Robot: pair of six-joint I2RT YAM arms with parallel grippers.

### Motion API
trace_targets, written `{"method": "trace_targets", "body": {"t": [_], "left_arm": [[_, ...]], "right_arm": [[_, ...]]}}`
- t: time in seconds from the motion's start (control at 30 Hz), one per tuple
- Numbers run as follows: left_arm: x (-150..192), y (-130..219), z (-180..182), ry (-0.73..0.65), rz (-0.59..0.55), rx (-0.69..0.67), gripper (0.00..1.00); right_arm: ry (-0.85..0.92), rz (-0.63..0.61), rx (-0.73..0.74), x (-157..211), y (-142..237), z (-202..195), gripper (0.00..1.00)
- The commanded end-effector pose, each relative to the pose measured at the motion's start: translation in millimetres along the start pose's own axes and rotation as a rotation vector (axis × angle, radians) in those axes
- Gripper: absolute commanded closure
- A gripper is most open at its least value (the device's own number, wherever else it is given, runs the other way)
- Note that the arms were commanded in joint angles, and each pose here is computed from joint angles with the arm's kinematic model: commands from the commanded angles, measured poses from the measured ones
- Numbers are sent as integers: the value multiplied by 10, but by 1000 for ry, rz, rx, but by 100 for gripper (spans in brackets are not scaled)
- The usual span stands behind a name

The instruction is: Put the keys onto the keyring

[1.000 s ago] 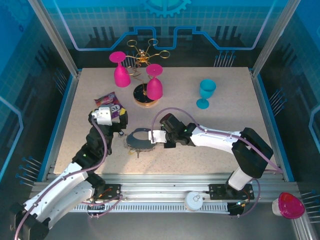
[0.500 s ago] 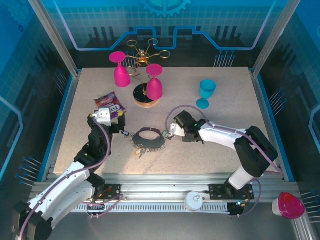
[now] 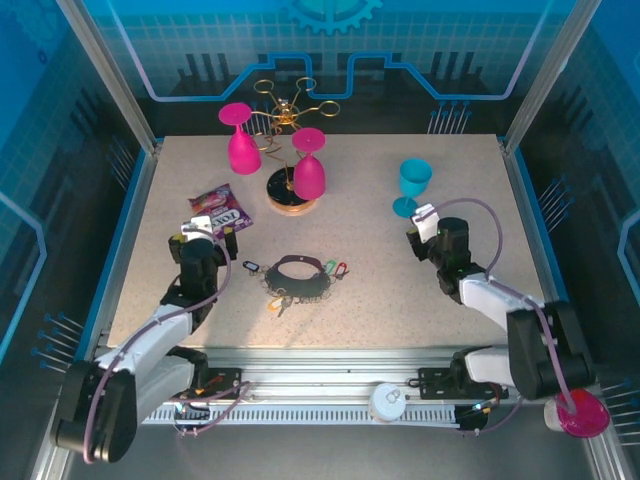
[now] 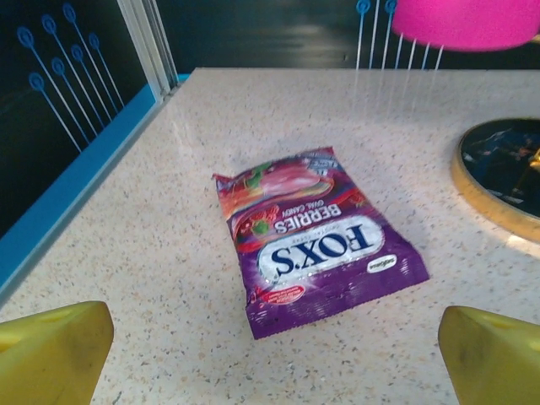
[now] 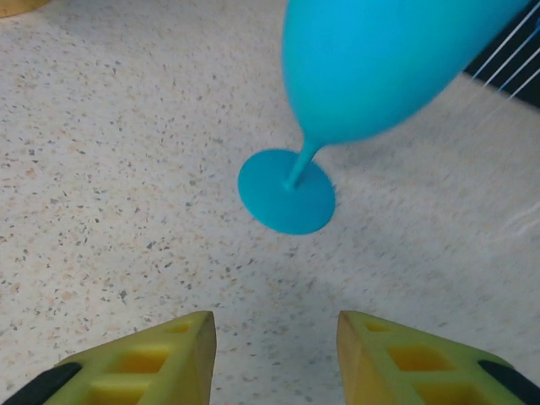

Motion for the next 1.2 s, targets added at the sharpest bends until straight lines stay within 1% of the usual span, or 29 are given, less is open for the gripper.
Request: {"method": "trace_targets", "body": {"t": [0.0,0.03,0.07,0.13,0.2,0.23,0.27,0.33,0.37,0.4,0.43,0.47,0.53,0.57,0.8,0.87,0.97,1.07,1.1,1.13,1.17], "left_arm": [[39,-109,-62,40,-22,98,1],[81,-139,-75,42,-25,119,1],[114,-163,-96,43,-37,143,1],[115,-206,-151,44,-73,184,1],[113,-263,-237,24,-100,242,1],[117,-307,-281,10,-113,264,1],[142,-368,-296,19,-111,270,1],[280,-478,-346,-7,-72,295,1],[326,-525,-380,-27,-82,316,1],[317,-528,-382,-34,-101,308,1],[334,-535,-337,-7,-58,281,1],[309,-581,-309,10,-40,256,1],[271,-669,-276,18,-41,192,1],[273,-700,-265,26,-16,177,1],[258,-733,-253,41,-3,182,1],[256,-773,-227,68,40,211,1],[259,-786,-213,77,50,218,1],[256,-787,-212,77,49,218,1],[253,-786,-212,77,47,219,1],[257,-781,-213,77,46,222,1],[260,-775,-209,76,43,223,1]], "right_arm": [[-111,-166,25,-135,-106,-83,56],[-124,-185,46,-90,-129,-87,56],[-165,-172,83,-20,-105,-147,56],[-202,-247,60,98,-61,-158,55],[-231,-296,83,155,-74,-192,54],[-239,-261,47,194,-64,-181,53],[-238,-256,13,180,-73,-173,53],[-237,-269,-2,145,-128,-179,52],[-240,-242,-10,154,-146,-184,51],[-248,-229,-9,150,-171,-206,50],[-261,-217,-5,151,-197,-228,50],[-265,-197,-4,155,-210,-241,49],[-269,-200,3,156,-214,-248,48],[-268,-198,3,161,-212,-248,47],[-269,-195,8,156,-216,-252,45],[-268,-194,8,157,-217,-248,45],[-266,-187,15,158,-223,-252,40],[-265,-186,16,154,-225,-251,27],[-263,-186,16,152,-226,-246,8],[-262,-186,17,152,-225,-242,0],[-262,-182,26,158,-225,-252,0]]}}
Point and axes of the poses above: each hand's point on the last joint's axis, 136 mm out from that joint toward the fingers, its own y axis back along the fingers, its own z axis along the line the jaws close on, x = y × z, the point moved 5 cm from there along y, back along the fingers, and after that the axes turned 13 degrees about y, right-handed, at the moved point
